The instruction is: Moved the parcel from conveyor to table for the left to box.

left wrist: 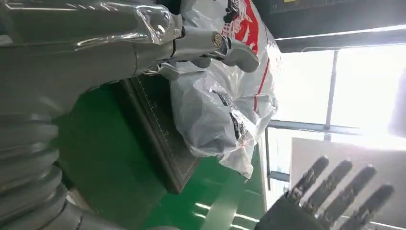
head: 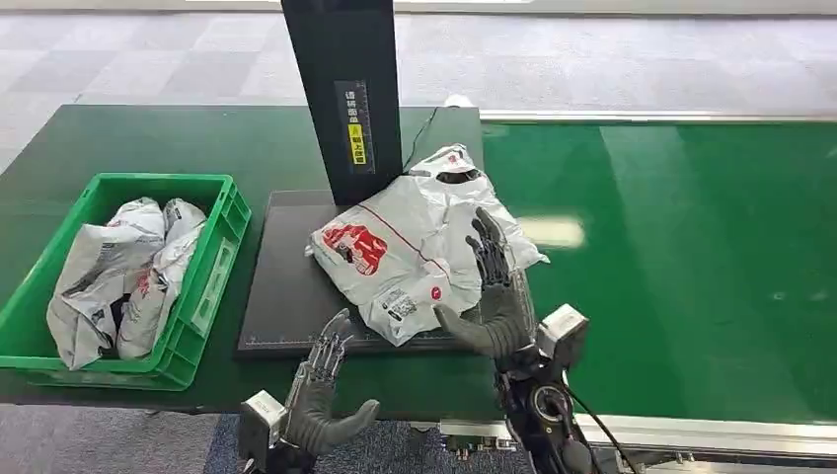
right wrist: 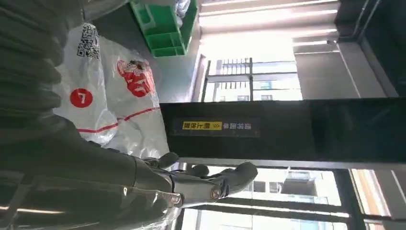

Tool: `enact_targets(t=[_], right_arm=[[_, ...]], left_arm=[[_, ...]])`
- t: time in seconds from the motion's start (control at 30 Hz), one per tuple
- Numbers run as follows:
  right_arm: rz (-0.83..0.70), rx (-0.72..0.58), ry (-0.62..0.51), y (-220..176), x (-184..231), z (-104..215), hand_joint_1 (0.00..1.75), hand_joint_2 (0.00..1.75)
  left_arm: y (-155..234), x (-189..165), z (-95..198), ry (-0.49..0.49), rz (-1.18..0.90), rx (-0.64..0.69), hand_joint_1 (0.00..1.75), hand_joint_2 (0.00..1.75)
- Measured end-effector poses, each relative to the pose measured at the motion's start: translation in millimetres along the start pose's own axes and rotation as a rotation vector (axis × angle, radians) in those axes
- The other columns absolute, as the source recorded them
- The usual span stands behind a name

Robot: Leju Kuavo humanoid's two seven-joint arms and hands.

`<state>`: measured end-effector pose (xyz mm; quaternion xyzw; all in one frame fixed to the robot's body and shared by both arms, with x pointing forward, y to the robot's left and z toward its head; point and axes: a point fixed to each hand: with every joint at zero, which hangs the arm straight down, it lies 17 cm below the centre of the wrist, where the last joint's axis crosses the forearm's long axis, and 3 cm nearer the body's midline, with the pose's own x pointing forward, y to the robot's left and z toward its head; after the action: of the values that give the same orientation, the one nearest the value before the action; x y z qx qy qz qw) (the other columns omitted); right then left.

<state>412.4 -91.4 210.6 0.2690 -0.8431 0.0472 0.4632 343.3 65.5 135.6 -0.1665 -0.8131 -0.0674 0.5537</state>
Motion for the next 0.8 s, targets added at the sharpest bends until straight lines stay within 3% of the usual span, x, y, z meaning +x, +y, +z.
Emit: enact_targets(t=[0.37,0.57,0.67,0.8], right_arm=[[-0.035,-0.118,-0.020,-17,14,21,0.00,1.75],[0.019,-0.146,-0.021,-21,15,36,0.00,1.75],[0.048,-0.146,-0.028,-17,19,35,0.00,1.75],[0.044,-0.153,-0.034,-13,21,30,0.00,1.75]], left_arm=[[-1,-1,0,0.007,-0.016,-0.014,0.00,1.75],[19,20,-11,-0.067,-0.259,0.035,0.00,1.75],[29,31,-34,-0.091,-0.383,0.036,0.00,1.75],[36,40,-101,-0.119,-0.507,0.008,0.00,1.75]])
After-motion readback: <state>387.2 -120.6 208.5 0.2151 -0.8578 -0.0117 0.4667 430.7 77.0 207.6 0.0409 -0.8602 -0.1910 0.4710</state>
